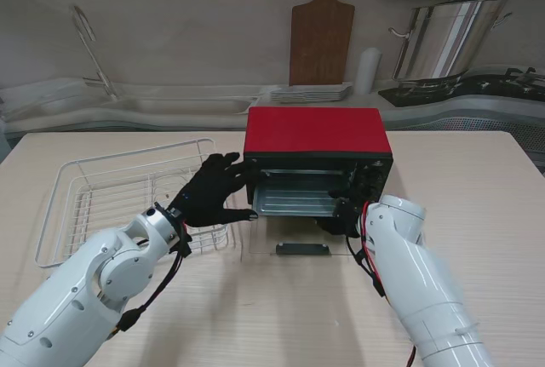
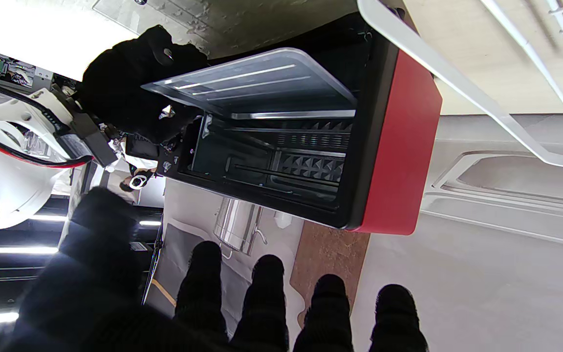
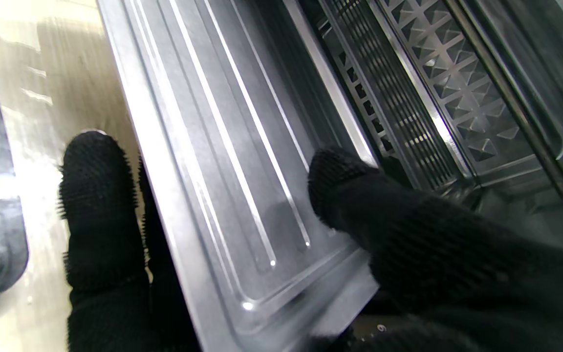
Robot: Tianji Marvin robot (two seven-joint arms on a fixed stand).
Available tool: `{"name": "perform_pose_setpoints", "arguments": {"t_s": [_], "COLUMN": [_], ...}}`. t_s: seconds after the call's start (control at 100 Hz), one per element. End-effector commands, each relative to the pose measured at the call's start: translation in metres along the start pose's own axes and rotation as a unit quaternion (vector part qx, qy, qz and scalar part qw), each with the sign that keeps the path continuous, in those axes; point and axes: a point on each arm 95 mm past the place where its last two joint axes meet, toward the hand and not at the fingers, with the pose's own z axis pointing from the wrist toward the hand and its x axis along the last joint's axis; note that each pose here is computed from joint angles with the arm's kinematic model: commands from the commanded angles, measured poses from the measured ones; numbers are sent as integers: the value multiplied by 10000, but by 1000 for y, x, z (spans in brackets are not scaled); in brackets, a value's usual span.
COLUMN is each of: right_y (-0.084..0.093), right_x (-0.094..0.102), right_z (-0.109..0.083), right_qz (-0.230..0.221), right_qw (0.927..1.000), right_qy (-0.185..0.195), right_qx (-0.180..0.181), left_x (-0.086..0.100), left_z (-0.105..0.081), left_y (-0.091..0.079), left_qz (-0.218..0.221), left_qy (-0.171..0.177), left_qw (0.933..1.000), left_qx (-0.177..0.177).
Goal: Slide the trays into the oven
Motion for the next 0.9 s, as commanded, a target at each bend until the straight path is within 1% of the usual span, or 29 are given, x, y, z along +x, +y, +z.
{"name": "perform_pose_setpoints", "arguments": {"t_s": [0.0,0.16,0.89], "right_y": [-3,-5,-13], "right_x": [-8,-8,-4], "right_z": [1,0,5], "right_qz": [2,64,150], "right_qw": [9999,9999,9999], "right_qy": [-83,-89,-62], "right_qx": [62,5,-18], "left_x": [4,5,3], "left_z": [0,0,-1], "left_y": [1,1,1], "left_qz": [-33,-28,-25], "left_qy": [10,1,-48], "left_qw": [10000,10000,10000], "left_qx": [-30,-30,-51]}}
